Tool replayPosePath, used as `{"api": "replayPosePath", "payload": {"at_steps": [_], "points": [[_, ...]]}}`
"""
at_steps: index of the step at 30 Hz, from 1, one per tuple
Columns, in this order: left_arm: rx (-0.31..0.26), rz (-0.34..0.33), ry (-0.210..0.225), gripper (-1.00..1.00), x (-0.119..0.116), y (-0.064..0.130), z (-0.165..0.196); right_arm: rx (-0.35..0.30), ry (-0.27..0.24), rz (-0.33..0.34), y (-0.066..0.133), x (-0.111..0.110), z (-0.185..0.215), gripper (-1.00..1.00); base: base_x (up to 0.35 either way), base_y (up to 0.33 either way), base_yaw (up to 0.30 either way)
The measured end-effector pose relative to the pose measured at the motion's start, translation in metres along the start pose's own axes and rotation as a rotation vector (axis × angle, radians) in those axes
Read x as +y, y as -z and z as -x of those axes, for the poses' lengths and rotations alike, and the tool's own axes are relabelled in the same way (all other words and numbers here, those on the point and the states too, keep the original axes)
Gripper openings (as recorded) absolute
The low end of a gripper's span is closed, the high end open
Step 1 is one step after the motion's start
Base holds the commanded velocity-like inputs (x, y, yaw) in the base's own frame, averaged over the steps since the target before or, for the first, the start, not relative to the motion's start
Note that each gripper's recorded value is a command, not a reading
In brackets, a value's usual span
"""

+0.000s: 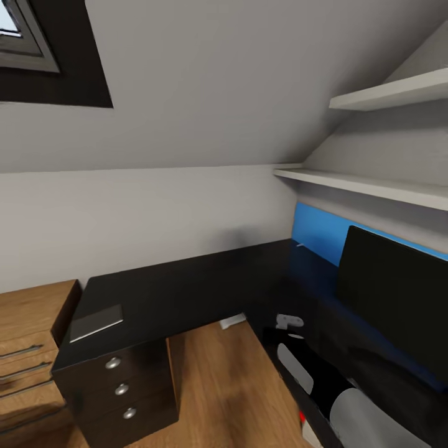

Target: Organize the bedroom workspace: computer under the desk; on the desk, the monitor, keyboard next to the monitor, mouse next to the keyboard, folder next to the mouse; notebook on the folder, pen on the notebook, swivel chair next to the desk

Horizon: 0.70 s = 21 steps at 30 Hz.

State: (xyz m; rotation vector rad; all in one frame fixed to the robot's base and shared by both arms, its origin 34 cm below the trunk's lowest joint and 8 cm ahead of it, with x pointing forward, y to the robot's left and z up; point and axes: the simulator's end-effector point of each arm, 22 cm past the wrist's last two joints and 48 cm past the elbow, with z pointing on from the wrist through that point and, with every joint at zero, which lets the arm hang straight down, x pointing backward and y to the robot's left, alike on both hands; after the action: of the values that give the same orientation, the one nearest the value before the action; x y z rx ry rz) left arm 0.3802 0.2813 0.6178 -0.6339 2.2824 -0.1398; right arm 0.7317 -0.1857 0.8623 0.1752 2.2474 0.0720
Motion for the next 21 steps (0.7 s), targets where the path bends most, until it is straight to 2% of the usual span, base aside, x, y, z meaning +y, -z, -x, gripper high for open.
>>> {"api": "replayPosePath", "payload": {"at_steps": [7,15,21], "points": [[0.0,0.0,0.0,1.0,0.0,0.0,0.0,-0.001,-0.001,0.0,0.0,0.0,0.0,-1.0,-0.178,-0.014,-0.007],[0.0,0.0,0.0,1.0,0.0,0.0,0.0,-0.006,0.006,-0.008,0.001,-0.007,0.004,-1.0,-0.022,-0.017,-0.001],[0.0,-0.001,-0.001,1.0,0.0,0.0,0.0,-0.022,0.018,-0.026,0.001,-0.025,0.012,-1.0,-0.002,-0.001,0.0]]}}
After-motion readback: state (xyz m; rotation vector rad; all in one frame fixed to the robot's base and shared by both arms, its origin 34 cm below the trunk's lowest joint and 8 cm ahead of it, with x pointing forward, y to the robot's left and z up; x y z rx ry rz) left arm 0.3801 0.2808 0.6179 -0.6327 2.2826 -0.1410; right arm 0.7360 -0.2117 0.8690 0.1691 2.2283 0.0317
